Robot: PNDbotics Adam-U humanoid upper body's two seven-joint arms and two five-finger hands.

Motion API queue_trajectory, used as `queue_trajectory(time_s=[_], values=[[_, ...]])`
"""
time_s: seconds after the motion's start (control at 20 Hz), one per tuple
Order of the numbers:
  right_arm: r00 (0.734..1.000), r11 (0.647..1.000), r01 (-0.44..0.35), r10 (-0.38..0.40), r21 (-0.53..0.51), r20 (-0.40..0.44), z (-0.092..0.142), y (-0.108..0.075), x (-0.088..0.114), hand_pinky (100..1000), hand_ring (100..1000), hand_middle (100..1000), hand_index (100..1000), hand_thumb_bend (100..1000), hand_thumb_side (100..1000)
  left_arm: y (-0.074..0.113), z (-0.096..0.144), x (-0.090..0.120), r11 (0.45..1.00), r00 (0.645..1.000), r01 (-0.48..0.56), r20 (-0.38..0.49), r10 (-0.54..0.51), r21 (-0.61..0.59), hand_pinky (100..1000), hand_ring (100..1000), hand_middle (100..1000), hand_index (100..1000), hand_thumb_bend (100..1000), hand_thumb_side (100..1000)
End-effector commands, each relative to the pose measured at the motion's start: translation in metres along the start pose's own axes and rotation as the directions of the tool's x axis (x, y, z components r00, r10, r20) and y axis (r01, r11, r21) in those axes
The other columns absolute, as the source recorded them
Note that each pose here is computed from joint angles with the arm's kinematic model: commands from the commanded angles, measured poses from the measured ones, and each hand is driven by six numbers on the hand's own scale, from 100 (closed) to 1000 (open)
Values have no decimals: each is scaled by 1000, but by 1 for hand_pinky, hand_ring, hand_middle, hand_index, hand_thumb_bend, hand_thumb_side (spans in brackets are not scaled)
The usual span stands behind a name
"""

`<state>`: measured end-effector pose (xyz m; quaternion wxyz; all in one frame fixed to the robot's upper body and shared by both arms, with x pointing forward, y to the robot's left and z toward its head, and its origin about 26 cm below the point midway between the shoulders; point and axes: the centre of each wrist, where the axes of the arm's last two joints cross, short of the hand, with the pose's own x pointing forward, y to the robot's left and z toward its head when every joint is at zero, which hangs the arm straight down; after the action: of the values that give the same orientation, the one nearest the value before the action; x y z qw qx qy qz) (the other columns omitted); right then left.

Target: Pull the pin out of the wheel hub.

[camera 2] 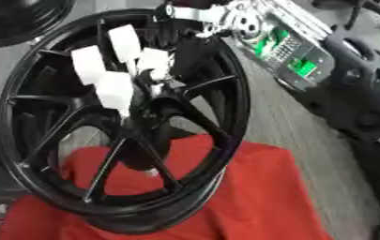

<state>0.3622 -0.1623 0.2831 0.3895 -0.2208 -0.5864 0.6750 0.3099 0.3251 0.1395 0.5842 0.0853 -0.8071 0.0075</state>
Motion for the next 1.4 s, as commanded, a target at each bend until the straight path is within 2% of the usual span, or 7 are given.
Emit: queue_trajectory(time_s=[0.05, 0.4, 0.9, 1.2, 1.4], values=[[1000, 1000, -16, 16, -20, -15, 1, -6, -6, 792, 731, 638, 788, 465, 529, 3, -2, 6, 1000, 1000, 7, 18, -7, -1, 741, 813, 745, 785, 116, 849], [999, 1000, -11, 10, -18, -32, -4, -1, -14, 792, 729, 635, 785, 461, 532, 2, -1, 5, 1000, 1000, 4, 14, -4, -4, 742, 814, 744, 786, 116, 851], [999, 1000, 28, -28, -11, -28, -2, 2, -15, 786, 718, 603, 758, 421, 524, 1, -1, 4, 1000, 1000, 2, 11, -2, -7, 744, 815, 743, 786, 117, 853], [999, 999, 42, -42, 0, -24, -2, 4, -14, 783, 711, 584, 742, 430, 487, 1, -1, 4, 1000, 1000, -1, 10, 1, -8, 746, 815, 741, 786, 117, 854], [997, 998, 65, -65, -3, -27, -3, 5, -14, 778, 698, 555, 718, 396, 460, 1, 0, 3, 1000, 1000, -2, 6, 2, -6, 746, 816, 741, 786, 117, 856]])
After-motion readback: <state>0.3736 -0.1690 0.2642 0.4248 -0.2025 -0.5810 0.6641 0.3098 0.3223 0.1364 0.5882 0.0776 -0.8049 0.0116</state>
